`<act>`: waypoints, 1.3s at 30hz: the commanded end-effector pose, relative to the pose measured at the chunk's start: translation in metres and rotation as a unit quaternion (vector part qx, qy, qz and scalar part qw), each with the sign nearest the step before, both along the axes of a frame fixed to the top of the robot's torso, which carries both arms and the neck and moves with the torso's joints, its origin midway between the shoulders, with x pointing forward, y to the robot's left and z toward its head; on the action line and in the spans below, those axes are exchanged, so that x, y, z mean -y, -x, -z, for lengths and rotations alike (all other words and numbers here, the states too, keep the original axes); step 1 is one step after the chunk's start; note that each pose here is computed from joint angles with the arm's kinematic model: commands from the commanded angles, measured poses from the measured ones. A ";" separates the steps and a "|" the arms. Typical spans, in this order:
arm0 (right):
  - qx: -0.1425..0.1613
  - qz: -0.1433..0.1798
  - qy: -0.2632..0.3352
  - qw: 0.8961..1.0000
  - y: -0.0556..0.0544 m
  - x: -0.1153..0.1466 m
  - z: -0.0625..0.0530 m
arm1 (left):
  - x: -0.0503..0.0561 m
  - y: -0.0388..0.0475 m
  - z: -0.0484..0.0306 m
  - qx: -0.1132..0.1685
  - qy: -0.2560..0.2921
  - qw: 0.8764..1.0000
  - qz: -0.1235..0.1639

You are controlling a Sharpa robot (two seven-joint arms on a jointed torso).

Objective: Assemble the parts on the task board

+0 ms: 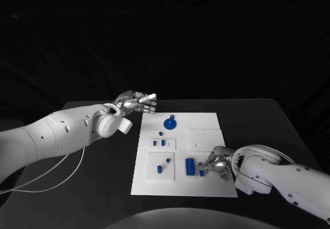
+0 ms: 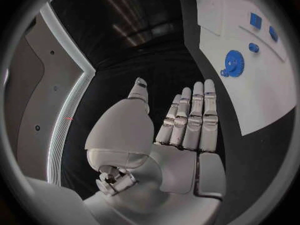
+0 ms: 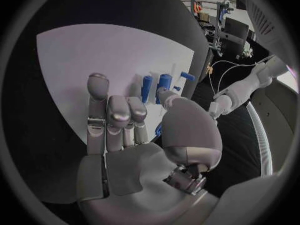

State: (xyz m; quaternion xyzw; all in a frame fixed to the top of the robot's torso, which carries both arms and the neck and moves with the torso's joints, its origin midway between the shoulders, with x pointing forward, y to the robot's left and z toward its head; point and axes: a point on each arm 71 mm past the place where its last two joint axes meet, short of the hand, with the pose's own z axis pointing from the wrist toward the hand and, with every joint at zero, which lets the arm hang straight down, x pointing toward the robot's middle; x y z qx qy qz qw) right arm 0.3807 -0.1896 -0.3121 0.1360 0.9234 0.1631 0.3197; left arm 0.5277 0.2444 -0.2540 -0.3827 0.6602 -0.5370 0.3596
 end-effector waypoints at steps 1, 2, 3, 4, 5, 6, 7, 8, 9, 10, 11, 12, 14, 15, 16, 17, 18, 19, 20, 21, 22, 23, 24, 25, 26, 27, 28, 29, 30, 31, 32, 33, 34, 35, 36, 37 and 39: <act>-0.007 -0.005 -0.016 1.000 0.003 -0.003 -0.001 | 0.002 0.0005 -0.0004 0.001 0.003 1.000 0.008; -0.009 -0.005 -0.017 1.000 0.003 -0.002 -0.001 | 0.002 0.0004 -0.0004 0.001 0.003 1.000 0.008; -0.012 -0.003 -0.018 1.000 0.003 -0.002 -0.001 | 0.001 0.0004 -0.0004 0.001 0.003 1.000 0.008; -0.015 -0.002 -0.020 1.000 0.004 -0.001 0.000 | 0.001 0.0004 -0.0004 0.001 0.003 1.000 0.008; -0.019 0.000 -0.022 1.000 0.004 0.000 0.000 | 0.001 0.0004 -0.0004 0.001 0.003 1.000 0.008; -0.022 0.002 -0.023 0.999 0.004 0.000 0.000 | 0.001 0.0004 -0.0003 0.001 0.003 1.000 0.008; -0.025 0.004 -0.025 0.999 0.005 0.001 0.000 | 0.001 0.0004 -0.0003 0.001 0.002 1.000 0.008; -0.028 0.006 -0.026 0.999 0.005 0.002 0.000 | 0.000 0.0004 -0.0003 0.001 0.002 1.000 0.007; -0.028 0.006 -0.026 0.999 0.005 0.003 0.000 | 0.000 0.0004 -0.0003 0.001 0.002 1.000 0.007; -0.029 0.008 -0.026 0.999 0.005 0.003 0.000 | 0.000 0.0004 -0.0002 0.001 0.002 1.000 0.007; -0.030 0.008 -0.026 0.999 0.005 0.004 0.000 | 0.000 0.0004 -0.0002 0.001 0.002 1.000 0.007; -0.031 0.009 -0.025 0.999 0.005 0.005 0.000 | 0.000 0.0004 -0.0002 0.000 0.002 1.000 0.007; -0.031 0.009 -0.023 0.999 0.004 0.007 0.000 | 0.000 0.0004 -0.0001 0.000 0.001 1.000 0.007; -0.032 0.008 -0.021 0.999 0.004 0.009 0.000 | -0.001 0.0004 0.0000 0.000 0.001 1.000 0.007; -0.033 0.007 -0.020 0.999 0.004 0.009 0.000 | -0.001 0.0004 0.0000 0.000 0.001 1.000 0.007; -0.035 0.005 -0.018 0.999 0.004 0.011 0.001 | -0.001 0.0005 0.0001 0.000 0.001 1.000 0.007; -0.036 0.003 -0.017 0.999 0.004 0.011 0.001 | -0.001 0.0005 0.0002 0.000 0.001 1.000 0.007; -0.038 0.001 -0.016 0.999 0.005 0.012 0.001 | -0.001 0.0005 0.0002 -0.001 0.000 1.000 0.007; -0.040 -0.001 -0.015 0.999 0.005 0.012 0.001 | -0.001 0.0006 0.0003 -0.001 0.000 1.000 0.007; -0.041 -0.003 -0.014 0.999 0.005 0.012 0.001 | -0.001 0.0006 0.0004 -0.001 0.000 1.000 0.007; -0.042 -0.005 -0.014 0.999 0.005 0.012 0.001 | -0.001 0.0006 0.0004 -0.001 0.000 1.000 0.007; -0.043 -0.006 -0.014 0.999 0.005 0.012 0.002 | -0.001 0.0006 0.0005 -0.001 0.000 1.000 0.007; -0.044 -0.007 -0.013 0.999 0.005 0.012 0.002 | -0.001 0.0006 0.0005 -0.001 0.000 1.000 0.007; -0.044 -0.008 -0.013 0.999 0.005 0.012 0.002 | -0.001 0.0006 0.0005 -0.001 0.000 1.000 0.007; -0.045 -0.009 -0.013 0.999 0.005 0.012 0.002 | -0.001 0.0007 0.0005 -0.001 0.000 1.000 0.007; -0.045 -0.009 -0.013 0.999 0.005 0.011 0.002 | -0.001 0.0007 0.0006 -0.001 0.000 1.000 0.008; -0.045 -0.009 -0.012 0.999 0.005 0.011 0.002 | 0.000 0.0007 0.0006 -0.001 0.000 1.000 0.008; -0.044 -0.009 -0.011 0.999 0.004 0.011 0.003 | 0.000 0.0007 0.0006 -0.001 0.000 1.000 0.008; -0.041 -0.008 -0.008 0.999 0.004 0.011 0.003 | 0.000 0.0007 0.0006 -0.001 0.000 1.000 0.008; -0.040 -0.006 -0.005 0.999 0.003 0.011 0.003 | 0.000 0.0007 0.0007 -0.001 0.000 1.000 0.008; -0.037 -0.003 -0.002 0.999 0.002 0.011 0.004 | 0.000 0.0008 0.0007 -0.001 0.000 1.000 0.008; -0.035 0.000 0.001 0.999 0.001 0.011 0.004 | 0.000 0.0008 0.0007 -0.001 0.000 1.000 0.008; -0.033 0.002 0.003 0.999 0.000 0.012 0.005 | 0.000 0.0008 0.0007 -0.001 0.000 1.000 0.008; -0.032 0.004 0.004 0.999 0.000 0.012 0.005 | 0.000 0.0008 0.0007 -0.001 0.000 1.000 0.008; -0.031 0.006 0.006 0.999 -0.001 0.012 0.006 | 0.000 0.0009 0.0007 -0.002 0.000 1.000 0.008; -0.030 0.008 0.007 1.000 -0.001 0.012 0.006 | 0.000 0.0010 0.0007 -0.002 0.000 1.000 0.008; -0.028 0.009 0.008 1.000 -0.002 0.012 0.006 | 0.000 0.0010 0.0007 -0.002 0.000 1.000 0.008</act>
